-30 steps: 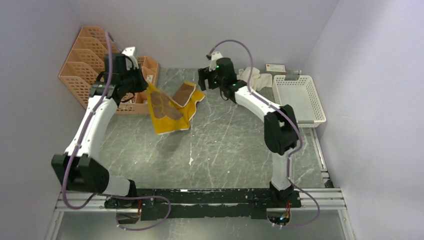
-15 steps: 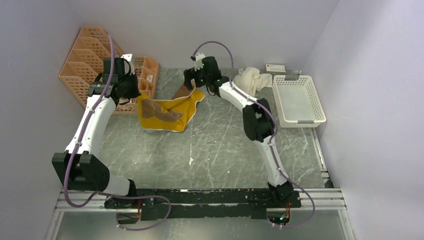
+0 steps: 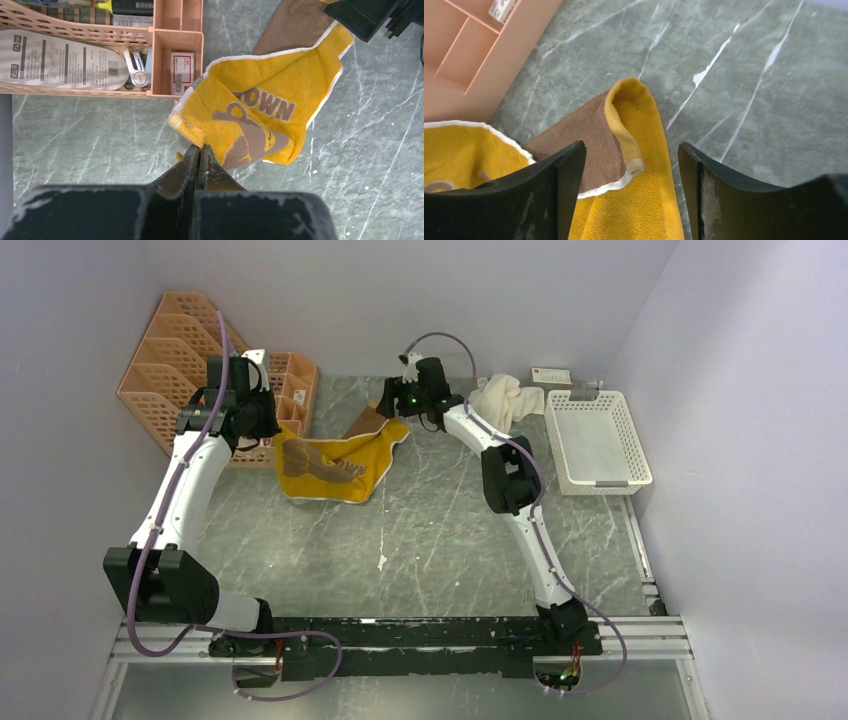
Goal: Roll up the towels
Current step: Pick up the towel at the center of the board, then flatten out the towel at the center of the board.
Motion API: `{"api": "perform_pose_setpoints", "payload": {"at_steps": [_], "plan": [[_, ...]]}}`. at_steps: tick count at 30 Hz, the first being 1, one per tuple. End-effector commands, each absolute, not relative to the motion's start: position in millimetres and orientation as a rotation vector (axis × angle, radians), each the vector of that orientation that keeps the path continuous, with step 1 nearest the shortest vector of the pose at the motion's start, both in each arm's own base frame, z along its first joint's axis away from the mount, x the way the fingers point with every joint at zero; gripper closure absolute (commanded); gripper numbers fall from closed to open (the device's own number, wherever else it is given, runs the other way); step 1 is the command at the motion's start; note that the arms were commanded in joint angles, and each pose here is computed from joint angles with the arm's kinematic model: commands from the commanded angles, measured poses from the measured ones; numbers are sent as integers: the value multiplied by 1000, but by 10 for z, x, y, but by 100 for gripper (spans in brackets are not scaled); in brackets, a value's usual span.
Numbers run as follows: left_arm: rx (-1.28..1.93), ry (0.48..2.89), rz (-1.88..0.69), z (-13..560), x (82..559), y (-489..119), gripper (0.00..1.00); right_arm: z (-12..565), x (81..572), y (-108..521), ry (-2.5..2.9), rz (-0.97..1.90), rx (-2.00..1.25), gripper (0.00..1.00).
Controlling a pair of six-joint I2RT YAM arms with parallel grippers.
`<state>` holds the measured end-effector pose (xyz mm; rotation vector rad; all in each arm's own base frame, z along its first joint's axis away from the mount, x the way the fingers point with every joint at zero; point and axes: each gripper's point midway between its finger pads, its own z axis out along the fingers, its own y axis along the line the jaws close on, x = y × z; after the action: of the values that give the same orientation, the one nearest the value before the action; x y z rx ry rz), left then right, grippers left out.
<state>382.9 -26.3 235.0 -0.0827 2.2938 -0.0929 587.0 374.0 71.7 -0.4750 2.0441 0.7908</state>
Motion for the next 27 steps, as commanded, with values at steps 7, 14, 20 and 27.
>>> {"api": "perform_pose_setpoints", "payload": {"at_steps": [7, 14, 20, 27], "plan": [[-96, 2285, -65, 2379, 3836, -193, 93, 703, 5773, 3903, 2063, 989, -431, 62], [-105, 2217, -35, 2579, 3922, -142, 93, 992, 5816, 3735, 2027, 1006, -407, 100], [-79, 2026, 7, 3046, 4138, -79, 93, 2236, 5769, 3017, 1833, 906, -329, 100], [97, 1717, -16, 3732, 4363, -218, 93, 3768, 5212, 2077, 1613, 768, -256, 100]]}}
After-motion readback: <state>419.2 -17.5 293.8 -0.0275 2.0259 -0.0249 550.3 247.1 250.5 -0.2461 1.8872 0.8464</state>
